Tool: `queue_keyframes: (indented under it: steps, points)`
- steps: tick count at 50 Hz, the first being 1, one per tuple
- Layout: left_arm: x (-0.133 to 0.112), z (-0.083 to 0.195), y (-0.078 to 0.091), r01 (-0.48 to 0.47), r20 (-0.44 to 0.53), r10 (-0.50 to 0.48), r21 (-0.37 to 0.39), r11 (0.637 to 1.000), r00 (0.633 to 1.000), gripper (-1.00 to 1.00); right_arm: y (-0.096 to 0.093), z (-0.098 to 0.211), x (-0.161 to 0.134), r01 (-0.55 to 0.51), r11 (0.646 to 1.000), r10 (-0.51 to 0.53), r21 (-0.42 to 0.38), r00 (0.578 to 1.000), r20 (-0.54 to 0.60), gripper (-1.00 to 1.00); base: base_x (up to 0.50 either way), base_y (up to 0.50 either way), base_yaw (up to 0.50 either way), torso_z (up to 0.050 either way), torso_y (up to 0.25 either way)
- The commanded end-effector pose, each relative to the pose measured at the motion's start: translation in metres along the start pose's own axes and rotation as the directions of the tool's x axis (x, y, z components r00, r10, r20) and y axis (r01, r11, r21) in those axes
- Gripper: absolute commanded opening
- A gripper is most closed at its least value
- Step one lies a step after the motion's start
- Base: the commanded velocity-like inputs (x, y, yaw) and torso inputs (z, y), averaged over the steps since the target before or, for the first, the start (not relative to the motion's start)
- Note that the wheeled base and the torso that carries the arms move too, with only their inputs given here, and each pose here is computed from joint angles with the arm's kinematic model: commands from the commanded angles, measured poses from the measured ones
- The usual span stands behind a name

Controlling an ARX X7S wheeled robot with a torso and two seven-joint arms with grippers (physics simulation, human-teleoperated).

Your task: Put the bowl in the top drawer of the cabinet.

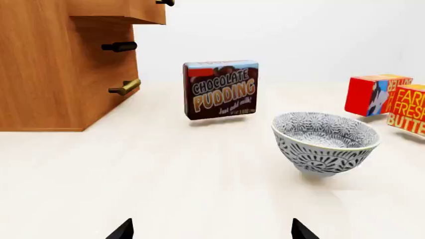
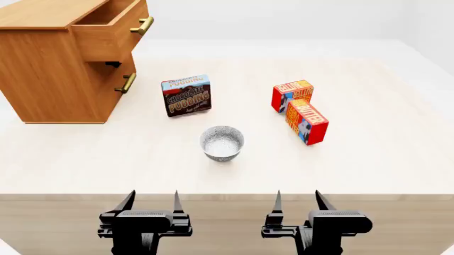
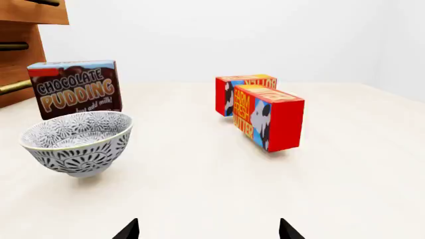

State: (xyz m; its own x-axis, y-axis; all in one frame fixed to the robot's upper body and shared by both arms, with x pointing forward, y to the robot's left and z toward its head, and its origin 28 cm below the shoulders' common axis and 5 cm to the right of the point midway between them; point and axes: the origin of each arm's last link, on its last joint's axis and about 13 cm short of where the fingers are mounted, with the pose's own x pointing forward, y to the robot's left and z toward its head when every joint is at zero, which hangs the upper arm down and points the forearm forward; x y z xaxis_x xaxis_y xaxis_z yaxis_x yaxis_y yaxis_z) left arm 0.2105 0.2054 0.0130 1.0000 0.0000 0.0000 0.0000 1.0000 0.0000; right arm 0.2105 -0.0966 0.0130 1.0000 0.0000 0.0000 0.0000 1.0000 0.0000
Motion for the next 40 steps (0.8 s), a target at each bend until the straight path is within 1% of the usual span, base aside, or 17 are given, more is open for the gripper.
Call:
queue_keyframes:
  steps: [1,5,10,14,18,23,25,27,30,32,40]
  points:
    - [0.0,0.0,0.0,-0.003,-0.006,0.003,0.001,1.0,1.0,1.0,0.0,0.0,0.0,0.0,1.0,0.0,0.005,1.0,0.003,1.0,0.0,0.0,0.0,0.0,0.0]
    - [-0.005,0.001,-0.002,0.019,-0.015,-0.018,0.011,1.0,1.0,1.0,0.0,0.002,-0.002,0.014,1.0,-0.014,0.008,1.0,0.013,1.0,0.0,0.0,0.0,0.0,0.0]
    - [-0.008,0.002,-0.003,0.032,-0.008,-0.031,0.01,0.999,0.999,1.0,-0.002,0.001,0.001,0.026,1.0,-0.026,0.0,1.0,-0.006,1.0,0.0,0.1,0.0,0.0,0.0]
    - [-0.009,0.004,-0.004,0.045,-0.008,-0.045,0.007,0.999,0.999,1.0,-0.001,0.004,0.003,0.022,1.0,-0.022,-0.01,1.0,-0.004,1.0,0.09,0.5,0.0,0.0,0.0]
    - [-0.009,0.007,-0.004,0.017,0.033,-0.017,0.019,1.0,0.999,1.0,-0.002,0.007,0.003,0.025,0.999,-0.025,-0.024,1.0,0.003,1.0,0.14,0.5,0.0,0.0,0.0]
    - [-0.008,0.008,-0.006,0.006,0.071,-0.008,0.031,1.0,0.997,1.0,-0.003,0.01,0.004,0.038,0.998,-0.039,-0.051,0.999,-0.002,1.0,0.15,0.5,0.0,0.037,0.0]
    - [-0.005,0.01,-0.006,0.002,0.075,-0.005,0.04,0.999,0.997,1.0,-0.004,0.012,0.005,0.048,0.998,-0.049,-0.048,0.999,-0.007,1.0,0.18,0.5,0.0,0.05,0.0]
    - [0.001,0.015,-0.006,0.015,0.053,-0.017,0.038,0.999,0.998,1.0,-0.006,0.014,0.007,0.05,0.998,-0.051,-0.039,0.999,-0.019,1.0,0.2,0.31,0.0,0.05,0.0]
    - [0.009,0.024,-0.004,0.016,0.048,-0.018,0.041,0.999,0.999,1.0,-0.008,0.018,0.011,0.031,0.999,-0.032,-0.029,0.999,-0.04,1.0,0.04,0.03,0.0,0.05,0.0]
    - [0.017,0.035,-0.003,0.019,0.048,-0.021,0.045,0.999,0.999,1.0,-0.009,0.024,0.015,0.028,0.999,-0.03,-0.043,0.998,-0.05,1.0,0.0,0.0,0.0,0.05,0.0]
    - [0.042,0.083,0.0,-0.018,0.115,0.005,0.112,0.994,0.993,1.0,-0.013,0.059,0.03,0.006,0.995,-0.013,-0.1,0.997,-0.071,1.0,0.0,0.0,0.0,0.05,0.0]
